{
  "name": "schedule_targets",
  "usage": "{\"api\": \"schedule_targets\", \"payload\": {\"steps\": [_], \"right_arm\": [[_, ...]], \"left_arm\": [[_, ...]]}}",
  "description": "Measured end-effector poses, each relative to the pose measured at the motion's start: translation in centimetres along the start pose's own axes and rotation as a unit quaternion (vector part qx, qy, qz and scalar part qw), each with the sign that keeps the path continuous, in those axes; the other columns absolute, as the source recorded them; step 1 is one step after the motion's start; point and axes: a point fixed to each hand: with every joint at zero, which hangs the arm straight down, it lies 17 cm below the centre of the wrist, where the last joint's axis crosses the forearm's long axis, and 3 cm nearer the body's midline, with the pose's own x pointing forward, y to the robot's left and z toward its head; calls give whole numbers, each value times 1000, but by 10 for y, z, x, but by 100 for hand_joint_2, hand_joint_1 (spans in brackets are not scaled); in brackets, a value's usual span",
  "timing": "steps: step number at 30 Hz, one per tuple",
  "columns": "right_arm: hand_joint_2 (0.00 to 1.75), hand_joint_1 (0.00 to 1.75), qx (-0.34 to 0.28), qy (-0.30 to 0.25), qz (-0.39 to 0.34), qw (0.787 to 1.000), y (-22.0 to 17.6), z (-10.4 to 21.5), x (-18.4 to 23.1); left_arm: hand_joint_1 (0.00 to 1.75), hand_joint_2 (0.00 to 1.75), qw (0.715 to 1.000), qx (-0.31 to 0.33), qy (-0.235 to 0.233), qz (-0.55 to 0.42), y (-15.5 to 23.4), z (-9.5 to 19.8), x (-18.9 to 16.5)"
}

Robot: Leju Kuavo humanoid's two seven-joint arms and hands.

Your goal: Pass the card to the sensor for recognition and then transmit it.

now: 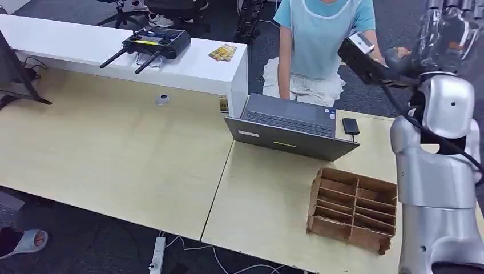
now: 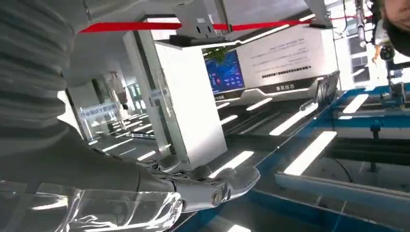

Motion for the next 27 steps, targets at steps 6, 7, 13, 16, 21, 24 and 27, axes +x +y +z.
{"api": "schedule_targets", "payload": {"steps": [6,7,13,16,21,24,27], "right_arm": [[175,0,40,18,4,999,29,-3,-11],[175,0,45,22,4,999,33,-3,-14],[175,0,70,42,7,997,52,-1,-24],[175,0,77,47,9,996,56,-2,-27],[175,0,85,54,14,995,60,-3,-33],[175,0,85,56,14,995,61,-3,-36],[175,175,81,62,10,995,60,-4,-41]], "left_arm": [[0,0,1000,0,0,-6,1,0,0],[0,0,1000,0,0,-7,1,0,0],[0,0,1000,1,0,-10,2,0,0],[0,0,1000,1,0,-10,2,0,0],[0,0,1000,1,1,-10,2,0,-1],[0,0,1000,1,1,-10,2,0,-1],[0,0,1000,1,1,-10,2,0,-1]]}}
